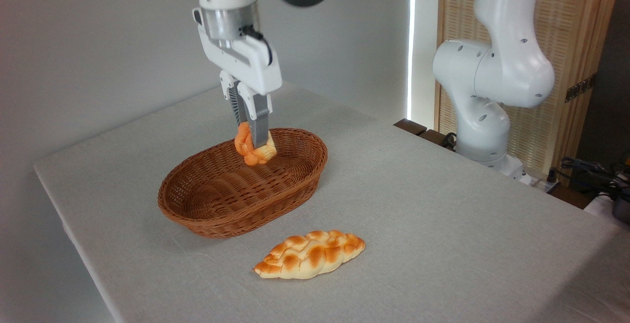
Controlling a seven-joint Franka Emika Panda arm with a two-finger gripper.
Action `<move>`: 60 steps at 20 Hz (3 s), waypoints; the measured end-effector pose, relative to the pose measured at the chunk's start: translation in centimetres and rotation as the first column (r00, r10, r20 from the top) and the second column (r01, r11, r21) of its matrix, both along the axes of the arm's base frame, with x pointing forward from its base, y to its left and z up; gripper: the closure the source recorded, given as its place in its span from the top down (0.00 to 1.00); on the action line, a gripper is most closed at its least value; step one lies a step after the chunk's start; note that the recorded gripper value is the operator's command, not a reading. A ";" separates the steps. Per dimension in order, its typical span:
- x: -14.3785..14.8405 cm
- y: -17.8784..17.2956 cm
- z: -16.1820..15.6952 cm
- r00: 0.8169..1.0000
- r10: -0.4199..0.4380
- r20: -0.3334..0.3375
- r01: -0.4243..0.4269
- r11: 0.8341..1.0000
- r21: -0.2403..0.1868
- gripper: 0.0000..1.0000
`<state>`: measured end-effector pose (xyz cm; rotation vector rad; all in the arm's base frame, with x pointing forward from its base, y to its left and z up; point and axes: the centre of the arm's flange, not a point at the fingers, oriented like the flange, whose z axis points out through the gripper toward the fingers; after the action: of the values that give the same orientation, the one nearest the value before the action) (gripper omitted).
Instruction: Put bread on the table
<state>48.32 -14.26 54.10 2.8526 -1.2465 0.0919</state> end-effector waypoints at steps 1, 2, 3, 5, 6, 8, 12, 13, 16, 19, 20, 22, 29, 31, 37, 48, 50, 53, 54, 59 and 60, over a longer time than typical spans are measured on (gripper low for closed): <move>-0.1 1.7 0.8 1.000 -0.004 -0.002 0.004 1.000 0.017 0.33; -0.5 3.3 1.2 1.000 -0.022 -0.022 0.022 0.999 0.027 0.32; -0.9 4.8 1.4 0.998 -0.046 -0.050 0.047 0.998 0.031 0.33; -1.6 7.9 1.9 0.992 -0.087 -0.094 0.091 0.995 0.041 0.37; -1.9 9.5 2.1 0.989 -0.100 -0.110 0.106 0.993 0.053 0.46; -2.3 11.4 2.3 0.984 -0.119 -0.130 0.131 0.988 0.084 0.59; -2.3 13.2 2.2 0.983 -0.113 -0.147 0.138 0.975 0.173 0.91; -2.4 13.6 2.2 0.982 -0.110 -0.151 0.139 0.971 0.194 0.97; -2.4 14.2 2.2 0.982 -0.106 -0.155 0.140 0.965 0.223 1.00; -2.4 14.2 2.2 0.982 -0.106 -0.155 0.140 0.964 0.226 1.00; -2.4 14.2 2.2 0.982 -0.106 -0.155 0.140 0.964 0.226 1.00; -2.4 14.2 2.2 0.982 -0.107 -0.155 0.140 0.964 0.226 1.00; -2.3 14.1 2.6 0.983 -0.107 -0.148 0.139 0.964 0.227 1.00; -2.2 14.1 3.2 0.985 -0.108 -0.135 0.137 0.964 0.229 1.00; -1.4 14.0 4.4 0.991 -0.117 -0.061 0.127 0.967 0.223 1.00; 5.1 4.6 5.9 0.995 -0.090 0.050 0.084 0.989 0.119 1.00; 5.5 4.9 6.0 0.997 -0.058 0.049 0.052 0.992 0.112 1.00; 5.0 5.0 6.1 1.000 0.014 0.012 -0.015 0.997 0.081 1.00; 4.9 5.0 6.2 1.000 0.026 0.005 -0.026 0.997 0.077 1.00; 4.6 4.9 6.3 0.999 0.035 -0.005 -0.035 0.996 0.077 1.00; 4.6 4.9 6.3 0.999 0.035 -0.007 -0.035 0.996 0.078 1.00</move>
<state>52.94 -9.35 60.35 2.9375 -1.2252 0.0326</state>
